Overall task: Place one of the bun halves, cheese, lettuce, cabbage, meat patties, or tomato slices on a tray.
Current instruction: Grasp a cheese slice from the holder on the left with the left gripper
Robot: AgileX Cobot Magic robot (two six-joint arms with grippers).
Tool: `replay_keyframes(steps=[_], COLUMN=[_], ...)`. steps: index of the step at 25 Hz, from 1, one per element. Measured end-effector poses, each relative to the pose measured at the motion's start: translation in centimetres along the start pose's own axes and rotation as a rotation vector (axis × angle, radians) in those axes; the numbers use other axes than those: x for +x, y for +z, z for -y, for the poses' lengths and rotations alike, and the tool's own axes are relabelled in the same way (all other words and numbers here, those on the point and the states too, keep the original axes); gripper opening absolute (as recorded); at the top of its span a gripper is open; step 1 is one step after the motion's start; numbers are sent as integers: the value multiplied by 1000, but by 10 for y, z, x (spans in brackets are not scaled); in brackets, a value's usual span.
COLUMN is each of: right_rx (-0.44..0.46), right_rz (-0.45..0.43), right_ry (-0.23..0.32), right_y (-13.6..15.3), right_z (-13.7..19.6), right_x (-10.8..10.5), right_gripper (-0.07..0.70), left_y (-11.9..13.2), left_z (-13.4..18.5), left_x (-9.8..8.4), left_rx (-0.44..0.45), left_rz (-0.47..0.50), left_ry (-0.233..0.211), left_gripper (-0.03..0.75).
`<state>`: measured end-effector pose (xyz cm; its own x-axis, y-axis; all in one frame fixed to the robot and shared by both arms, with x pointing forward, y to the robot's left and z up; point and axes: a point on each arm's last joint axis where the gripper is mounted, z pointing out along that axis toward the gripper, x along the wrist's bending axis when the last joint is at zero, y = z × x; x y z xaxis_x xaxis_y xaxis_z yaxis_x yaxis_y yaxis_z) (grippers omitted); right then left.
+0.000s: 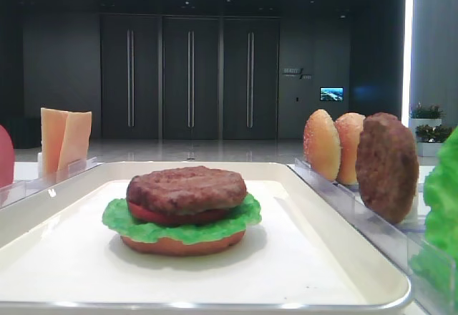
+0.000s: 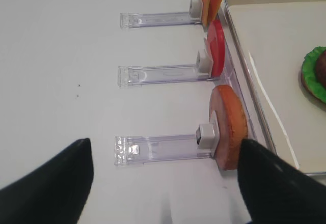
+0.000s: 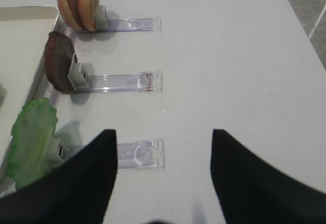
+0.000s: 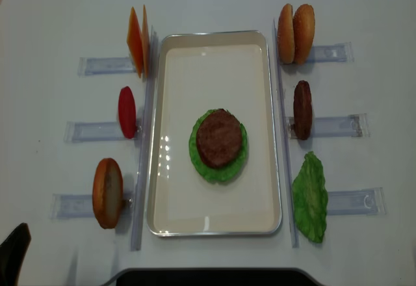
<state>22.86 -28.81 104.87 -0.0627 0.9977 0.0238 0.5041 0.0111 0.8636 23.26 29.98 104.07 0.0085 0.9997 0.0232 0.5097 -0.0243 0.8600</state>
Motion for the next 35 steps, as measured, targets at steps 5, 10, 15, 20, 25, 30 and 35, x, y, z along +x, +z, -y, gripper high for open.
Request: replay_keyframes(steps=[5,10,15,20,25,30,35], right_rx=[0,0,0,0,0,0,0], right_rz=[0,0,0,-1,-1,-1,-1], right_ry=[0,0,0,0,0,0,0], right_y=[0,0,0,0,0,0,0], right_z=[0,0,0,0,0,0,0], right_x=[0,0,0,0,0,0,0], right_gripper=[391,391,391,391,391,391,391], left_y=[0,0,0,0,0,0,0], left_z=[0,0,0,0,0,0,0], left_x=[0,0,0,0,0,0,0], left_rx=[0,0,0,0,0,0,0], left_rz=[0,0,0,0,0,0,0], left_ry=[0,0,0,0,0,0,0], left_gripper=[680,664,660,660,660,660,649])
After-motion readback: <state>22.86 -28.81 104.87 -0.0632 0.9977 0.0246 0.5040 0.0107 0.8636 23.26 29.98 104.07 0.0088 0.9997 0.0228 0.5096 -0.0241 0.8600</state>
